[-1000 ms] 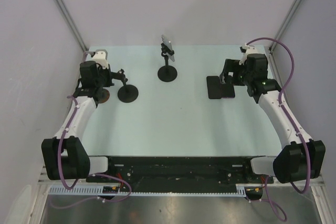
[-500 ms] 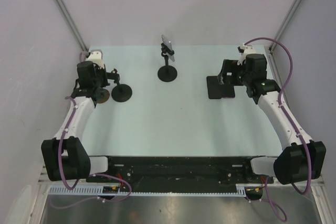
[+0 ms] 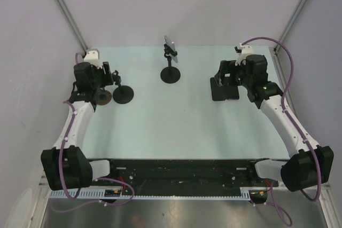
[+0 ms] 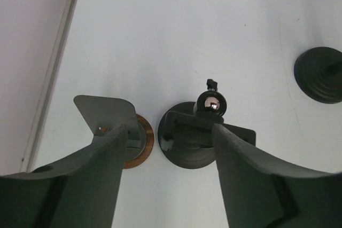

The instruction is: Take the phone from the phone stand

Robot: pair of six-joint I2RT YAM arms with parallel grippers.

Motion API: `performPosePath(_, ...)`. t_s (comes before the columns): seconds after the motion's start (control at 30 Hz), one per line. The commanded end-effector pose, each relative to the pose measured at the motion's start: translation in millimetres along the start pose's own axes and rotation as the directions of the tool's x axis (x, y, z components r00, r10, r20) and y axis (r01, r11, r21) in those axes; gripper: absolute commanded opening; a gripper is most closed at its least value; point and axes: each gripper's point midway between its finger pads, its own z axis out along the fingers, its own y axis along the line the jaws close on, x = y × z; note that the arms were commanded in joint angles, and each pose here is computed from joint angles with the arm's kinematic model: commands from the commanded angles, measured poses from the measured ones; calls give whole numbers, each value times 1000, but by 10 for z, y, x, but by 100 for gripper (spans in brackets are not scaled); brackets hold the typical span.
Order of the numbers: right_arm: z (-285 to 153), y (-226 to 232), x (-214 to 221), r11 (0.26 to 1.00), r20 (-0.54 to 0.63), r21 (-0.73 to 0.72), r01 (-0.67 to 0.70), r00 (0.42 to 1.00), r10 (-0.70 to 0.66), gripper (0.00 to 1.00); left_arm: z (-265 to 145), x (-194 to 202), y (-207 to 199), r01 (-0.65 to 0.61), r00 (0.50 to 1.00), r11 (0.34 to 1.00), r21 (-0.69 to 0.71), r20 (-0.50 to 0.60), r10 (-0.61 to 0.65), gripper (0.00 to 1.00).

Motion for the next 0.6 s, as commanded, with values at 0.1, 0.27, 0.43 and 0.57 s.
performPosePath(0.1, 1, 524, -398, 982, 156, -160, 99, 985, -74, 97, -385, -511, -193, 72, 989, 996, 58, 126, -78, 86)
performPosePath(0.27, 178, 915, -608, 958, 193, -224, 181, 971, -139, 97, -635, -594, -587, 31, 991, 991, 129, 125, -48, 100)
performPosePath(0.43, 550, 1204, -748, 940, 206, -246, 235, 961, -186, 95, -981, -596, -903, -7, 987, 977, 211, 156, -26, 100)
performPosePath(0.57, 852, 1430, -994, 928, 240, -229, 293, 941, -238, 94, -1326, -447, -1208, -14, 984, 943, 332, 174, -47, 100)
